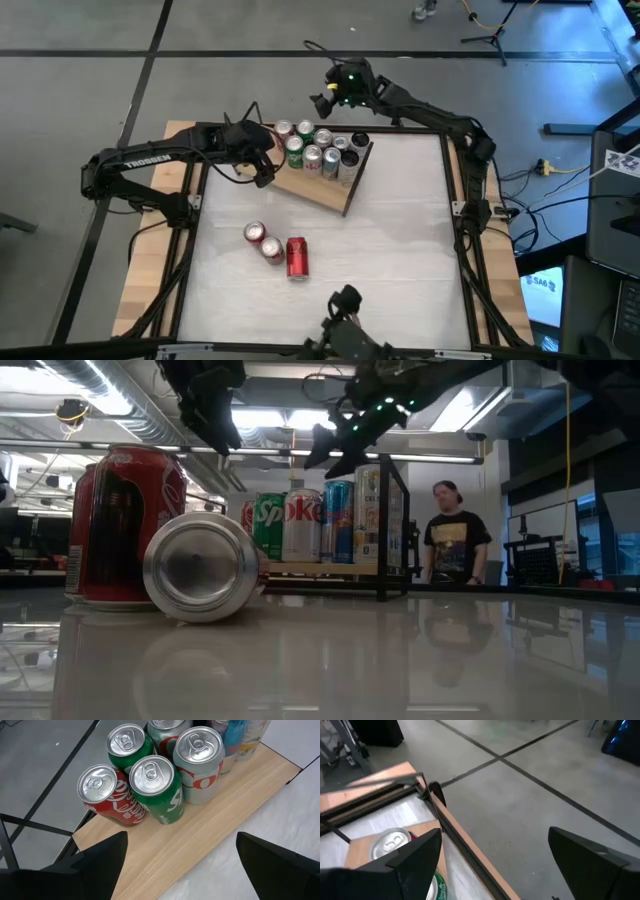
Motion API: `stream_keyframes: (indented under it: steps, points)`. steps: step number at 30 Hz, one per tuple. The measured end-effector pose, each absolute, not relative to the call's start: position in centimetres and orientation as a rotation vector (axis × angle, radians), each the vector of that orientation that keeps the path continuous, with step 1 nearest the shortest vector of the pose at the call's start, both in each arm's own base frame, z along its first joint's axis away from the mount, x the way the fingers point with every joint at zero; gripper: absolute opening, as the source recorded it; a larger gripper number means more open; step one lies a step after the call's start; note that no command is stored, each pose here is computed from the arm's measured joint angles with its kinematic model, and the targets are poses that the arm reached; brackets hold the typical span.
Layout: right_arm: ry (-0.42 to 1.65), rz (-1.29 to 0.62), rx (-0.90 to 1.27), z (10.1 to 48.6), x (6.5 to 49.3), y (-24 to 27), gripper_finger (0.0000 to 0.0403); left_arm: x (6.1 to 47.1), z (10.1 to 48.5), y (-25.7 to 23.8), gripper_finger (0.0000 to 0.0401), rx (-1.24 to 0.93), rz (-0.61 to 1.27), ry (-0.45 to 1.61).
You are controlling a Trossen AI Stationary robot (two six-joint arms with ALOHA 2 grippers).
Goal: Place canned beverage on shelf
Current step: Adjust the green soda can on the shelf
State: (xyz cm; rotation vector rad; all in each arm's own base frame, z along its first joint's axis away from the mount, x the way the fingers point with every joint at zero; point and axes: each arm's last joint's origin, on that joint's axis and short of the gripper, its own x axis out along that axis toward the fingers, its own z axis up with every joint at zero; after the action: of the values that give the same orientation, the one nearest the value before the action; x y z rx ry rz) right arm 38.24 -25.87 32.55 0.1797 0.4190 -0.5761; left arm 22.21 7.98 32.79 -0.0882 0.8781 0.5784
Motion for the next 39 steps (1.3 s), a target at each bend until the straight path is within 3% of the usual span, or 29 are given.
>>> stream_keyframes:
  steps: [19, 39]
  points:
    - [0.58, -0.563, 0.173, 27.0, 40.3, -27.3, 0.036, 22.2, 32.8, 8.0, 0.036, -0.091, 0.581, 0.877]
    - [0.636, -0.478, 0.17, 26.4, 40.2, -26.9, 0.036, 22.2, 32.8, 8.0, 0.036, -0.091, 0.581, 0.874]
